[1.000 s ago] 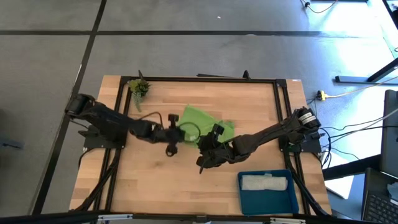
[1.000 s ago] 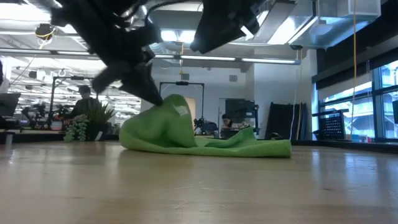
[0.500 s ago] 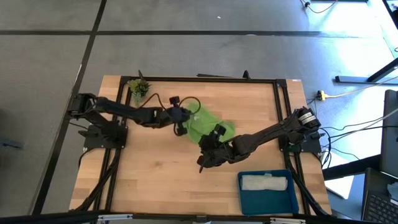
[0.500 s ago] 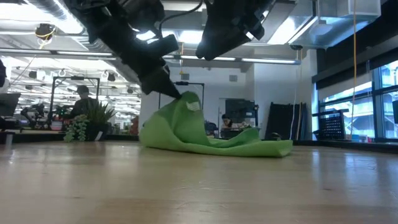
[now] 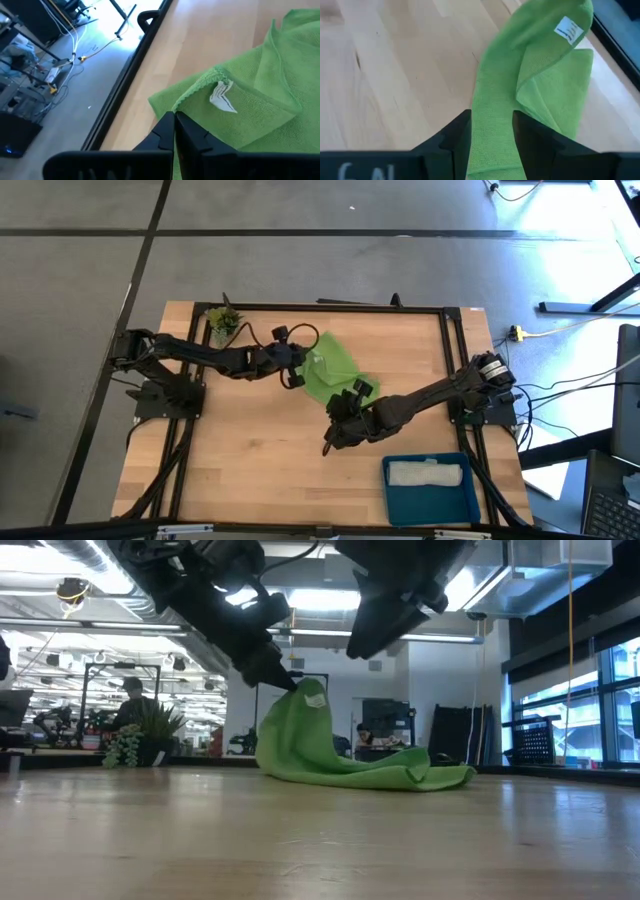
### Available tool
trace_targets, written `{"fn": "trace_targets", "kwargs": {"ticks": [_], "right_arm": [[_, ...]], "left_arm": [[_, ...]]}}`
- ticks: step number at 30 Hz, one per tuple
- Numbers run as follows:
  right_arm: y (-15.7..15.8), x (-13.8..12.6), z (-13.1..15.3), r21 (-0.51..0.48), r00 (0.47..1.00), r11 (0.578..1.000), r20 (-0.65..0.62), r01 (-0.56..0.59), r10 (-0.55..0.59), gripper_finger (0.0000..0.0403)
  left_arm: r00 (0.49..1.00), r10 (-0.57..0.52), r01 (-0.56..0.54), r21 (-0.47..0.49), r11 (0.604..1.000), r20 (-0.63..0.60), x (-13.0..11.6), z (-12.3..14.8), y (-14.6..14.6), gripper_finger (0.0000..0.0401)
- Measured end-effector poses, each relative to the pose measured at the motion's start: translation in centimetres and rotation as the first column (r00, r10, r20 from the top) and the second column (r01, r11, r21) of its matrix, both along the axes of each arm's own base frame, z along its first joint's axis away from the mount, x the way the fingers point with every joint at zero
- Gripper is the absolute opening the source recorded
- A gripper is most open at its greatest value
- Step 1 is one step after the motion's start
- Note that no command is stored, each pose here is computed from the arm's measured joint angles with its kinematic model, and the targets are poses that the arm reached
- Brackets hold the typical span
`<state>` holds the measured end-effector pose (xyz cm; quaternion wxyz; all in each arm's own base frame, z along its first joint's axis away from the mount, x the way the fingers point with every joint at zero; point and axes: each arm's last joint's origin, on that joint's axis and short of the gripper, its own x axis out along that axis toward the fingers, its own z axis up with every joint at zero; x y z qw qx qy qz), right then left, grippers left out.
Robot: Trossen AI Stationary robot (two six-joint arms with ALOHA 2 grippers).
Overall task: Roll microfiber towels into tight, uniform cylinder then place into a basket
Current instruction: Fold the green towel
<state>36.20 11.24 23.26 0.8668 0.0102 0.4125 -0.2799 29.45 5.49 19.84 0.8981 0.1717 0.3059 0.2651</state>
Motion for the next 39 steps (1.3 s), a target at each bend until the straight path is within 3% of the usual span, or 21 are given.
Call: {"fn": "trace_targets", "kwargs": {"ticks": [6, 12, 22, 30, 39], "right_arm": [[-1.4, 0.4, -0.9, 0.103, 0.997, 0.994, -0.057, -0.041, 0.047, 0.0145], [-3.1, 0.0, -4.7, 0.209, 0.996, 0.977, -0.056, -0.049, 0.062, 0.0145], [-5.0, -1.8, -9.9, 0.291, 0.999, 0.956, -0.017, -0.024, 0.031, 0.0145], [-5.1, -2.5, -11.0, 0.378, 0.993, 0.920, -0.024, -0.102, 0.120, 0.0145], [-4.2, -2.5, -10.9, 0.423, 0.962, 0.875, -0.026, -0.235, 0.271, 0.0145]], "left_arm": [[1.000, -0.030, 0.030, 0.021, 0.999, -0.005, 0.1, 0.1, -0.4, 0.0000], [1.000, -0.029, 0.030, 0.020, 0.999, -0.010, 0.1, 0.1, -0.4, 0.0000], [0.999, -0.028, 0.029, 0.017, 0.999, -0.025, 0.0, -0.1, -0.4, 0.0000], [0.988, 0.000, -0.011, -0.074, 0.997, -0.152, -0.9, -1.5, -1.2, 0.0000], [0.951, -0.033, -0.028, -0.189, 0.982, -0.308, -2.5, -3.0, -5.2, 0.0000]]}}
